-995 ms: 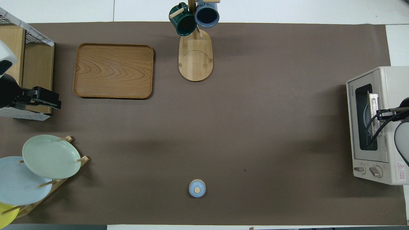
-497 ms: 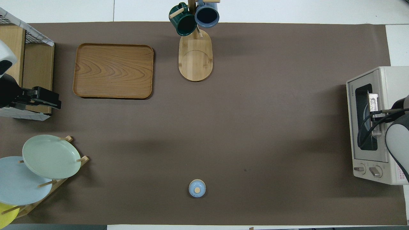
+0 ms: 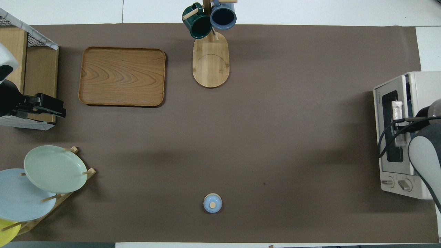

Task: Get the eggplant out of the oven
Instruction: 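Pull the toaster oven door open with the right gripper, then reach into the oven and grasp the light blue plate with the right gripper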

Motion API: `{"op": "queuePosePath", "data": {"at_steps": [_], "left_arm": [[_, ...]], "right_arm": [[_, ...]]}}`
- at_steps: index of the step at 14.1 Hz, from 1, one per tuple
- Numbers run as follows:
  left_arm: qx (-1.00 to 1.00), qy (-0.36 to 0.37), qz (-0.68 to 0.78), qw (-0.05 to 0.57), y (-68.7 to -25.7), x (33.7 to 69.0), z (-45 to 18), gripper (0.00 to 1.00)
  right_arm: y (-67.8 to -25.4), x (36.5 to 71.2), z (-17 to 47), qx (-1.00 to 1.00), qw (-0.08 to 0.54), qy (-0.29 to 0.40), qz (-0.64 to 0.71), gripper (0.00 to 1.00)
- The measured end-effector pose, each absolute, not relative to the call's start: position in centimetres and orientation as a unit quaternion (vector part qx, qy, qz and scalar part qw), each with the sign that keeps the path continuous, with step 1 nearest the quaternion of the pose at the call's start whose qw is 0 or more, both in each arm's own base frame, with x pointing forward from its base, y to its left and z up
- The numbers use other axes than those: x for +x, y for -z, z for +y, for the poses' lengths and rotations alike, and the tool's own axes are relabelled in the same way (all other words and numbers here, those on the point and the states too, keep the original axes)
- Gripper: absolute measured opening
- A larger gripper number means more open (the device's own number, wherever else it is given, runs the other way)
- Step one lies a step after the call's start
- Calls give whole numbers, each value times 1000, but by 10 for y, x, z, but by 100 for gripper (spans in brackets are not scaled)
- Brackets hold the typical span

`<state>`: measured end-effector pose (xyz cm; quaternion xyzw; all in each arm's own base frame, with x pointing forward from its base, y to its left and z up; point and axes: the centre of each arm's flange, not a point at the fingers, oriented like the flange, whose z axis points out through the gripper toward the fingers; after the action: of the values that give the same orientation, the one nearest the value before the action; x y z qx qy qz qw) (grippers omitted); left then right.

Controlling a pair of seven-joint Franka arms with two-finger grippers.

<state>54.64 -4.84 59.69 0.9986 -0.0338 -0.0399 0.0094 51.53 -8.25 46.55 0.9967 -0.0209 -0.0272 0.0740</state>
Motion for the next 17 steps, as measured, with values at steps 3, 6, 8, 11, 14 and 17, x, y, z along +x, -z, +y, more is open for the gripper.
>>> {"op": "queuePosePath", "data": {"at_steps": [3, 6, 8, 11, 14, 17], "left_arm": [[999, 40, -34, 9, -597, 546, -48, 100], [999, 40, -34, 9, -597, 546, -48, 100], [999, 40, -34, 9, -597, 546, -48, 100], [999, 40, -34, 9, -597, 546, -48, 100], [999, 40, -34, 9, -597, 546, -48, 100], [999, 40, -34, 9, -597, 546, -48, 100]], "right_arm": [[-451, 515, -50, 998, 62, 22, -17, 1], [-423, 518, -27, 999, 31, 21, -20, 1], [-400, 522, -15, 1000, 17, 13, -20, 1], [-361, 526, 3, 1000, 16, 1, -19, 1], [-343, 528, 9, 1000, 16, 6, -21, 1], [-338, 529, 10, 1000, 15, 7, -24, 1]]}}
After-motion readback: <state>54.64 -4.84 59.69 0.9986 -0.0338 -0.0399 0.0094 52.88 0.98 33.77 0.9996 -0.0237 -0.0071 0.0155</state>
